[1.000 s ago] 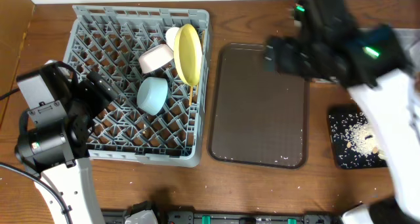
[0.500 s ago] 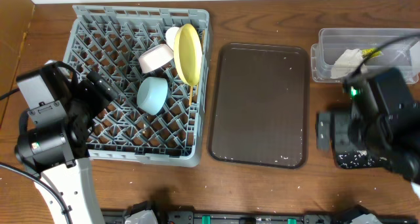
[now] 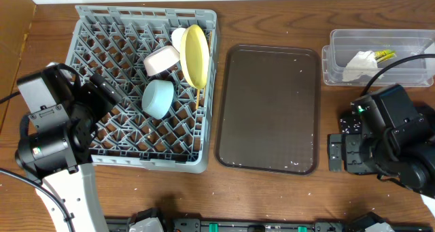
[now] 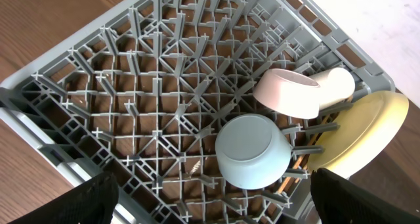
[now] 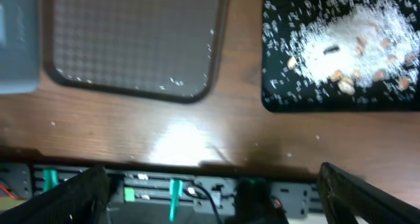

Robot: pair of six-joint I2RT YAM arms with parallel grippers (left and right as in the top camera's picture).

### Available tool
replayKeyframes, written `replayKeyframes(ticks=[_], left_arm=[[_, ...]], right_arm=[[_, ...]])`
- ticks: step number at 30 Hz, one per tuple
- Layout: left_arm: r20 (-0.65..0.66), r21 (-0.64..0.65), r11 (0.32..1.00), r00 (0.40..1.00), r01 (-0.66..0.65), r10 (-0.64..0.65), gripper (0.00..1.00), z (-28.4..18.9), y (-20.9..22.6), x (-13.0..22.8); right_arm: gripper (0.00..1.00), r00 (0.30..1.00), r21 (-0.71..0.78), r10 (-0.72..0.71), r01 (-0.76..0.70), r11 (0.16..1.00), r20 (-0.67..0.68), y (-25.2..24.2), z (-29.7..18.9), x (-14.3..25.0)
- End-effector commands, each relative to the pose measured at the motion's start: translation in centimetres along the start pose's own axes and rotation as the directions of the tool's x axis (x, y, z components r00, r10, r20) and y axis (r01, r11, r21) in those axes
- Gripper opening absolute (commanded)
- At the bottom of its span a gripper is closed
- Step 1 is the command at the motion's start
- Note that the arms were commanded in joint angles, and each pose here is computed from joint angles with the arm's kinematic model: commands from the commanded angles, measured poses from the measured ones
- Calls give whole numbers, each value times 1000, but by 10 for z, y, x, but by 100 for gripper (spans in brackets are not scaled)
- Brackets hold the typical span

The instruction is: Sort waste into correct bins and load items into the dishwasher

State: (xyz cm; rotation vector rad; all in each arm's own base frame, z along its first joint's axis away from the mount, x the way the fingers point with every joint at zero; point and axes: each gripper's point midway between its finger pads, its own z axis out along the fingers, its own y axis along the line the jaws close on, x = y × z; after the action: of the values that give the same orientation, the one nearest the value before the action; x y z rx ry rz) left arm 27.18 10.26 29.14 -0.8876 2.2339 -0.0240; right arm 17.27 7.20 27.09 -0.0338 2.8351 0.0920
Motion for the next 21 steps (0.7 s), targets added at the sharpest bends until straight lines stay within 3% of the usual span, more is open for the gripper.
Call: replayKeyframes(ticks=[1, 4, 8, 16, 21], left_arm=[[4, -3, 1000, 1000, 12, -12, 95, -1, 1, -2], [4, -3, 1000, 1000, 12, -12, 95, -1, 1, -2], [4, -3, 1000, 1000, 12, -12, 95, -1, 1, -2], [4, -3, 1000, 1000, 13, -13, 95, -1, 1, -2], [4, -3, 1000, 1000, 13, -13, 95, -1, 1, -2]], right_arm=[[99, 997, -32, -69, 70, 997, 42, 8, 5, -11], [99, 958, -92, -234, 252, 963, 168, 25, 12, -33], [99, 877, -153, -335, 405, 901, 346, 40, 25, -45], [99, 800, -120, -194, 314, 942, 568, 5, 78, -38], [99, 674, -74, -132, 267, 961, 727, -15, 93, -32]])
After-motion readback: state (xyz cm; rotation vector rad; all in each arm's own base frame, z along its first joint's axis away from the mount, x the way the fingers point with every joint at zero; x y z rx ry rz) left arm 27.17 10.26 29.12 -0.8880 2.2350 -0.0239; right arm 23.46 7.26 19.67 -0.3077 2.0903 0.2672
